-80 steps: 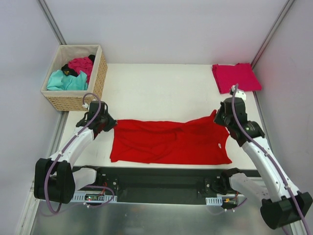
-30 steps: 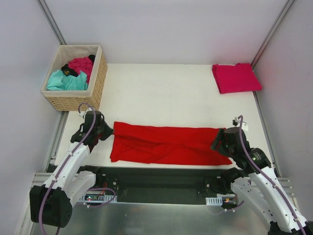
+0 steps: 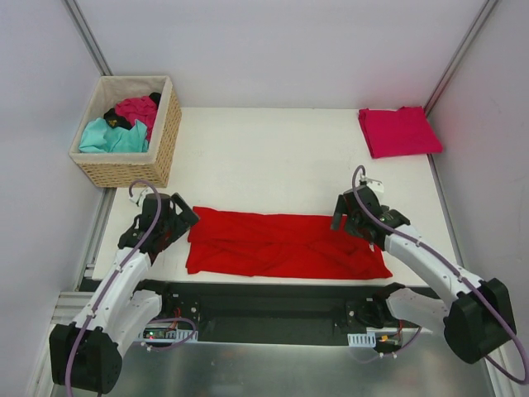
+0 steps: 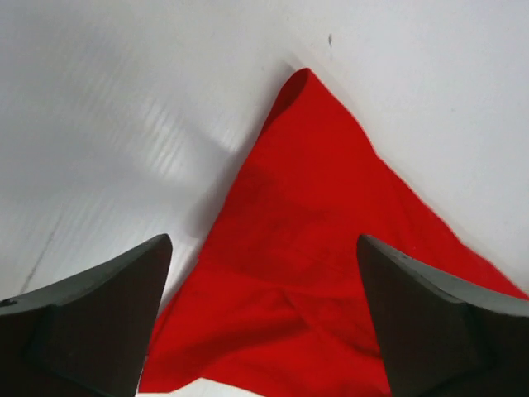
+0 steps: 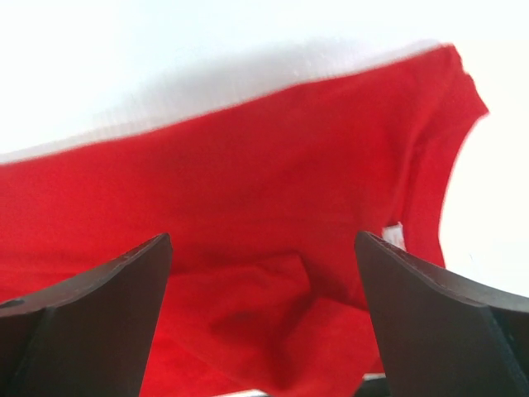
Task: Fold and stack the t-shirts
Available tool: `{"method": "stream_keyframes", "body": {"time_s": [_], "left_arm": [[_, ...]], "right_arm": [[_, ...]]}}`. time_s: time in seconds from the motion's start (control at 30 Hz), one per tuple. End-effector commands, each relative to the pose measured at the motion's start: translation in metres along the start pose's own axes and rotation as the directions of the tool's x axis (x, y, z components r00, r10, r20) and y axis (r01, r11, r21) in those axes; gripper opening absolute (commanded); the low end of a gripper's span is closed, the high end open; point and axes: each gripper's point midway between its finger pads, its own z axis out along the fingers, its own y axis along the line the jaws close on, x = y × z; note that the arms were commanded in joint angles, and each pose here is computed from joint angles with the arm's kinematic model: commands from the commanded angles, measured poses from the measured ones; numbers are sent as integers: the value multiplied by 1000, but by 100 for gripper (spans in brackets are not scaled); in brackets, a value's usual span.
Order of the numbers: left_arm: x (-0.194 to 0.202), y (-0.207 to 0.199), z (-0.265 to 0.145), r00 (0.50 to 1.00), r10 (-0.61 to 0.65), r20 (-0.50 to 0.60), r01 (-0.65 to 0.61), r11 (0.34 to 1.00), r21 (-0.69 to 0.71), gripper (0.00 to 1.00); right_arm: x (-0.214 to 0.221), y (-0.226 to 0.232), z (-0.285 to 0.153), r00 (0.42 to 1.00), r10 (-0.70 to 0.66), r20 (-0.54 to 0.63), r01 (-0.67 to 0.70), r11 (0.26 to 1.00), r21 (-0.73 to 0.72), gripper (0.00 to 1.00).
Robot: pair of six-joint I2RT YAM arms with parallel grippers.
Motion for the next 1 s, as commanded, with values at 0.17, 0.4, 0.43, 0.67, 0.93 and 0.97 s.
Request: {"method": "stream_keyframes", "body": {"time_s": [0.17,0.4,0.43,0.67,0.93,0.97], "left_arm": [[-20,-13,2,1000,-7,31,8,1000,-28,99],[-41,-68,10,999,-20,37,16,995,94,99],[-36,-73,17,1000,-12,13,11,995,94,99],[-4,-116,36,991,69,-114,-46,980,196,99],[23,-103,42,983,74,-167,-40,979,201,99],[24,-101,43,983,75,-165,-42,980,196,99]], "right_arm": [[-47,37,4,995,9,99,-1,997,-79,96],[-48,40,15,996,-3,88,8,998,-55,96],[-49,43,19,996,-1,85,6,999,-53,96],[-51,46,29,998,9,64,-6,999,-36,96],[-40,24,50,999,49,-3,-49,998,38,96],[-38,24,51,999,49,-10,-49,998,43,96]]}}
